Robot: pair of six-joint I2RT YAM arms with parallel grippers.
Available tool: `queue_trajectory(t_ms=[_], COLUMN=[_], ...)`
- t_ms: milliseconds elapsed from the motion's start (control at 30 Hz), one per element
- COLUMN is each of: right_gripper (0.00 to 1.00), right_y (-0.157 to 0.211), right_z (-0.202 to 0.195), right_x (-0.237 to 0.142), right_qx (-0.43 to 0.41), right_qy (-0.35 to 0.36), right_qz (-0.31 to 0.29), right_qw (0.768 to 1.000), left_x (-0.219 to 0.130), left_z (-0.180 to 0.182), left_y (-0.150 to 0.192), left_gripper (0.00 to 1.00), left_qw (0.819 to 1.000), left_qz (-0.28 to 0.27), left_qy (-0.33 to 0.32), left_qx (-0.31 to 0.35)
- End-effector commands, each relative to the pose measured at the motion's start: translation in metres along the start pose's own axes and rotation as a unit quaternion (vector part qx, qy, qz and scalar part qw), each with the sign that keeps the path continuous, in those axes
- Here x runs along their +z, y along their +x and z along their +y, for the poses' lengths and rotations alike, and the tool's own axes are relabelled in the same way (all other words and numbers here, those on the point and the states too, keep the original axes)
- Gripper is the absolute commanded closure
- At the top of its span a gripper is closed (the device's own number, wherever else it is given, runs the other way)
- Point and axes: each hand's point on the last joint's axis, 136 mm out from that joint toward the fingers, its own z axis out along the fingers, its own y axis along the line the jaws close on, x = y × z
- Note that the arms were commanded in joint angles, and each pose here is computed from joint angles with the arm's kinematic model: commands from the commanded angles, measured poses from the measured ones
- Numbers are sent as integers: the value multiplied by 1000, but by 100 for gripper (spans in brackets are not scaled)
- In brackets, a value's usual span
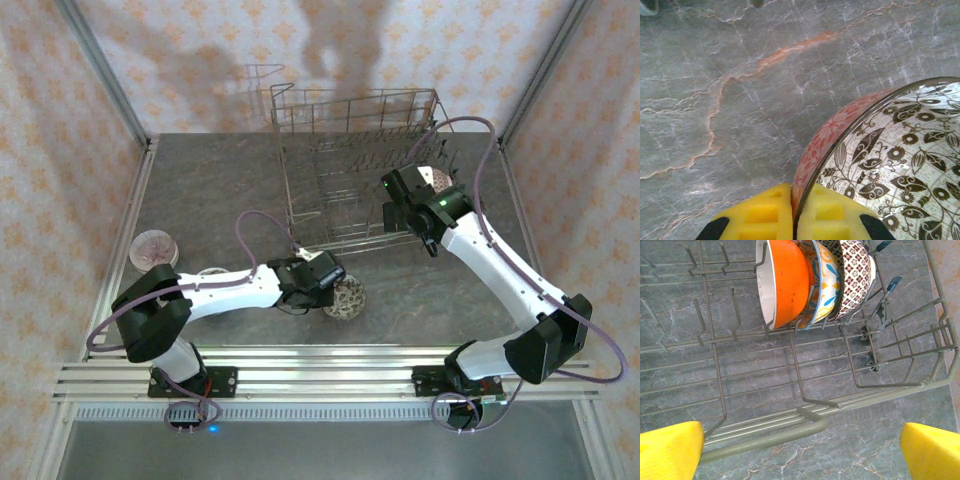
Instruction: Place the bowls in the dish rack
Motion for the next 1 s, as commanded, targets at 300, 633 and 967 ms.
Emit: queue_trajectory(t_ms=[300, 633, 967], right_gripper=[0, 0, 4], right_y=[5, -4, -19], right_z=[-2, 6, 22], right_x=[9, 8, -4], right_qx=[-15, -18, -20], right_qy=[1, -17, -63], right_qz=[39, 37, 35], right_qw=[999, 999, 997], left_x=[-55, -94, -148], left_z=[36, 83, 84], left_y=[-24, -22, -41], left_gripper=[100, 100, 100], left_qw=[999, 998, 994], left_qz=[-39, -53, -104], left_qy=[-14, -33, -11], left_qx=[6, -7, -20])
